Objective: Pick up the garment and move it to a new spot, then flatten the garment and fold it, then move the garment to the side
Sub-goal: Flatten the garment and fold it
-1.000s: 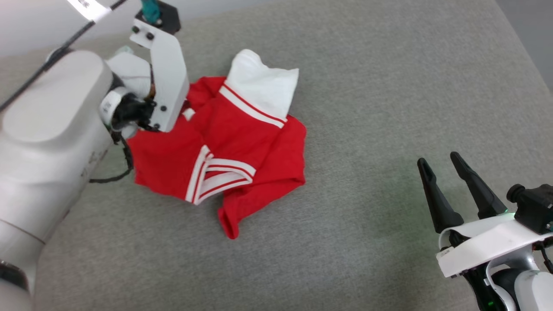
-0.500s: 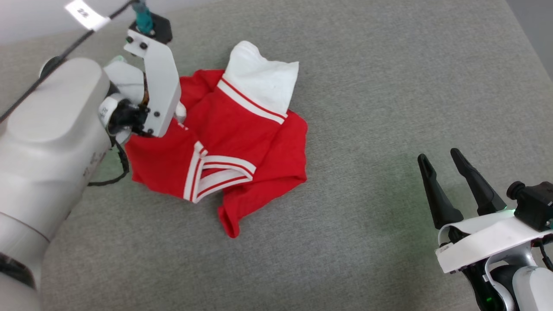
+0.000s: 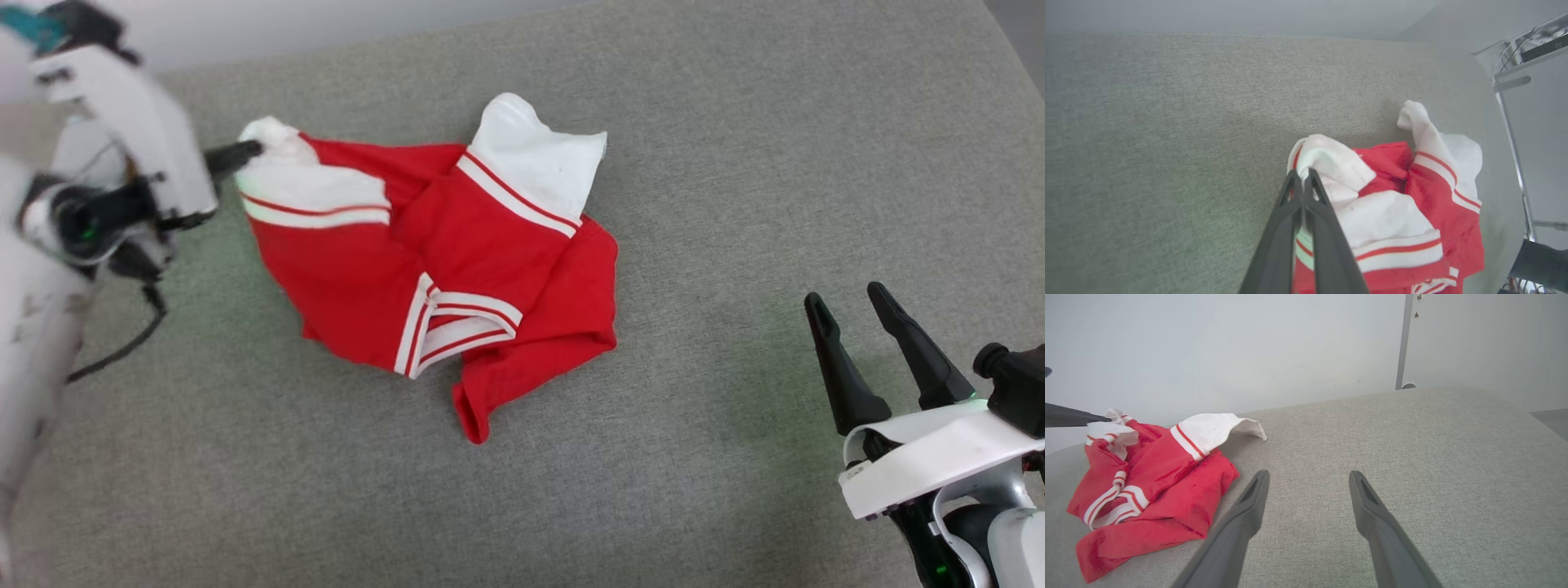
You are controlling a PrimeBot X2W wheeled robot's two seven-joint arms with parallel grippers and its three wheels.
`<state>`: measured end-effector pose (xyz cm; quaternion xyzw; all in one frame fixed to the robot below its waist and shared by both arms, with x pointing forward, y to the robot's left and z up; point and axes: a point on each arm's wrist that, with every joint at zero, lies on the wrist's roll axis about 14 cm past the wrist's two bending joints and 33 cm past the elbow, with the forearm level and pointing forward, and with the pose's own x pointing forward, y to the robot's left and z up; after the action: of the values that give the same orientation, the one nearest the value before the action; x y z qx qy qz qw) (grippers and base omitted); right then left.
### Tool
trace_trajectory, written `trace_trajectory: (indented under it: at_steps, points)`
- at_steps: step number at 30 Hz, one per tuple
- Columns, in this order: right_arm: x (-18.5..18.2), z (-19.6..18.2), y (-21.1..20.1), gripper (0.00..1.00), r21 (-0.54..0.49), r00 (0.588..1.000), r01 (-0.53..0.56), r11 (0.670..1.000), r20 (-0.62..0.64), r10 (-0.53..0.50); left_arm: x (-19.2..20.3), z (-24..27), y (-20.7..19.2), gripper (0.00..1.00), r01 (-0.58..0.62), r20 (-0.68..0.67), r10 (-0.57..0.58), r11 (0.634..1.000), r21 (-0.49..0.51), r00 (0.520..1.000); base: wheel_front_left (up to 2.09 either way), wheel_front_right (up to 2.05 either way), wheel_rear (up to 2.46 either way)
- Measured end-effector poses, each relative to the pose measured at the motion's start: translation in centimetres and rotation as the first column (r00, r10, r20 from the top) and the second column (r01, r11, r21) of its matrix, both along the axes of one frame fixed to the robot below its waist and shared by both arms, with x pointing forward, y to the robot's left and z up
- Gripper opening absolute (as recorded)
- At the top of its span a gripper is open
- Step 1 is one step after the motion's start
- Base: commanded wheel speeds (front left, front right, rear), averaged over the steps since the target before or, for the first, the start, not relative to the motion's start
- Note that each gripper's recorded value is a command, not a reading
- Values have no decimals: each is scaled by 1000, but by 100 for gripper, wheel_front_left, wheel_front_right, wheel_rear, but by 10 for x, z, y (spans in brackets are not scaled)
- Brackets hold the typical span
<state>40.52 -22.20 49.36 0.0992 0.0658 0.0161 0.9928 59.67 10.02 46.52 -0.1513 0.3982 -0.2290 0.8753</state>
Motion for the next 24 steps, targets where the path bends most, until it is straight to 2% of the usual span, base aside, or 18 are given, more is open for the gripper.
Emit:
trace_trajectory:
  at_steps: [2,5,9,12,15,16,17,21,24]
  points:
    - [0,0,0,100,-1,1000,-3,1000,-3,3,1,-1,22,0,-70,8,70,997,-26,997,0,0,0]
    - [-2,-1,-1,100,-2,1000,0,1000,-13,0,-5,-18,57,0,-153,-16,153,988,-13,988,0,0,0]
    - [-1,-1,-4,100,-6,1000,6,1000,-16,-6,-23,-49,82,11,-181,-44,184,982,61,982,0,0,0]
    - [0,-2,-2,100,-5,1000,-2,1000,-23,1,-33,-62,95,12,-208,-58,213,975,82,975,0,0,0]
    - [2,0,2,100,-6,1000,-15,1000,-21,15,-38,-65,98,51,-186,-40,193,974,126,980,0,0,0]
    - [2,0,4,100,-6,1000,-20,1000,-20,20,-40,-65,100,89,-164,-29,171,973,164,985,0,0,0]
    - [3,2,5,100,-5,1000,-24,1000,-17,24,-39,-64,103,100,-145,-13,151,969,199,989,0,0,0]
    - [4,6,10,100,-7,999,-38,999,-8,38,-27,-38,114,100,-143,72,128,956,256,989,0,0,0]
    - [3,8,13,100,-1,999,-43,999,-2,43,-18,-11,99,100,-85,117,54,957,278,992,0,0,0]
